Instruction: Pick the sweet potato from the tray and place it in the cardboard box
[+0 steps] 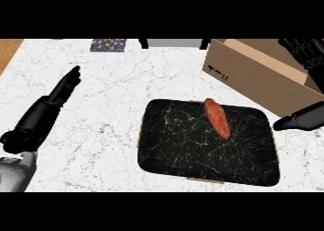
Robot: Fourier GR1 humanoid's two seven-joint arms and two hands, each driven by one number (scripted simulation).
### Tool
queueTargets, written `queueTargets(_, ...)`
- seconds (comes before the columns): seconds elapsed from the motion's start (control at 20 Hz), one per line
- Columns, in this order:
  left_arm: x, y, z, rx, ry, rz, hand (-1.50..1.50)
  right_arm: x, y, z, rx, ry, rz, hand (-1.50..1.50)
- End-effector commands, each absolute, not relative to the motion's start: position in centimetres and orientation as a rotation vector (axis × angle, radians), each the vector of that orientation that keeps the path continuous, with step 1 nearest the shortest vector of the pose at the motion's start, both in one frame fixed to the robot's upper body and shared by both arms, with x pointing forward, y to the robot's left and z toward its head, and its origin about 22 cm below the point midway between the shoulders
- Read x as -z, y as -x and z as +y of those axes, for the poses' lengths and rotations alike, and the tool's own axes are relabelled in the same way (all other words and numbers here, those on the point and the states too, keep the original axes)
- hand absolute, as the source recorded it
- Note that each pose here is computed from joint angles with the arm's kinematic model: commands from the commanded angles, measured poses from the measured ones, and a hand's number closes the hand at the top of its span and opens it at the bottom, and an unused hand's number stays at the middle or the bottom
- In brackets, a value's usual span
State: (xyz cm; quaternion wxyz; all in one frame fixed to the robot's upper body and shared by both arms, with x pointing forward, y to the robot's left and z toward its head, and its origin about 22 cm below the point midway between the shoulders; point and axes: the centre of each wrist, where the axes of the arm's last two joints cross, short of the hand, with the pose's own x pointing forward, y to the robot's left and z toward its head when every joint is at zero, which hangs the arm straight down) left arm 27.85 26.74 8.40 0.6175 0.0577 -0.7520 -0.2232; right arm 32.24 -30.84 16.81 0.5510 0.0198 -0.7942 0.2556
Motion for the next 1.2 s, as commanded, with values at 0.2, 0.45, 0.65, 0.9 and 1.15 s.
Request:
queueTargets(0.2, -7.0, -28.4, 25.9, 0.549, -0.076, -1.751, 0.00, -15.9, -34.0, -36.9, -0.978, 0.035, -1.998, -1.50)
queueTargets(0.45, -8.5, -29.3, 26.1, 0.553, -0.063, -1.772, 0.00, -17.4, -36.3, -35.8, -1.246, 0.130, -1.954, -1.50)
queueTargets(0.65, -6.0, -29.1, 26.1, 0.542, -0.058, -1.756, 0.00, -20.2, -36.6, -32.8, -1.506, 0.227, -1.766, -1.50)
queueTargets(0.9, -7.1, -29.3, 25.9, 0.541, -0.094, -1.759, 0.00, -18.9, -35.5, -27.1, -1.771, 0.239, -1.621, -1.50)
queueTargets(1.15, -5.5, -28.9, 27.5, 0.538, -0.098, -1.748, 0.00, -20.5, -34.2, -23.3, -1.889, 0.364, -1.512, -1.50)
